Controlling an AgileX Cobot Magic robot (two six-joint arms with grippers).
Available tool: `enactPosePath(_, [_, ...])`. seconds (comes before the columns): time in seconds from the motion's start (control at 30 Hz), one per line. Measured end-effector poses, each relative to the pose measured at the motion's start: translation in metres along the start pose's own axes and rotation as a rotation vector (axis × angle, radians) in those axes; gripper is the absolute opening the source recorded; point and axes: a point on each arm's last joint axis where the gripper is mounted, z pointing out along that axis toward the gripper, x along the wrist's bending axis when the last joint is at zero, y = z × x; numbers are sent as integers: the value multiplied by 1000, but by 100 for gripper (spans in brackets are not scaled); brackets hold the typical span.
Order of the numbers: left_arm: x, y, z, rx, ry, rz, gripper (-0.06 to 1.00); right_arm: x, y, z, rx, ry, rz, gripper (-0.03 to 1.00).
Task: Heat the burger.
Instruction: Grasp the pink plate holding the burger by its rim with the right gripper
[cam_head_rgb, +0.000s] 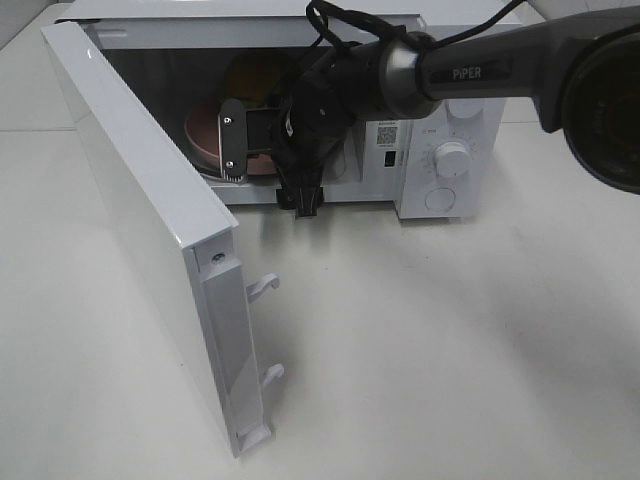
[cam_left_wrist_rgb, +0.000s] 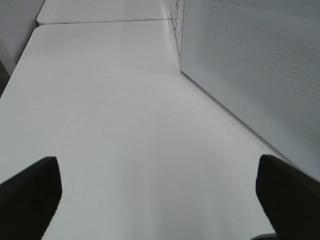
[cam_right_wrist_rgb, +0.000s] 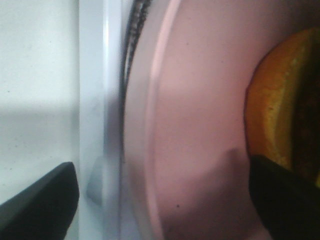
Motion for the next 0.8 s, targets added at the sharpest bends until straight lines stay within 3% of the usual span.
enactPosePath(0.2, [0,0,0,0,0,0,98,6,-2,6,6,18,5,86])
enactPosePath(0.47, [0,0,0,0,0,0,98,8,-2,7,12,32,22,66])
enactPosePath(0.5, [0,0,0,0,0,0,98,9,-1,6,13,42,34,58])
enactPosePath(0.57, [0,0,0,0,0,0,98,8,0,4,12,44,44,54])
enactPosePath(0.6, [0,0,0,0,0,0,98,9,1,3,15,58,61,44])
enactPosePath(0.63, [0,0,0,0,0,0,98,9,1,3,15,58,61,44])
enactPosePath(0.67, [0,0,0,0,0,0,98,9,4,0,16,70,74,33])
enactPosePath(0.73, [0,0,0,0,0,0,98,9,4,-1,16,73,79,30])
enactPosePath(0.8, [0,0,0,0,0,0,98,7,7,-7,17,84,97,17])
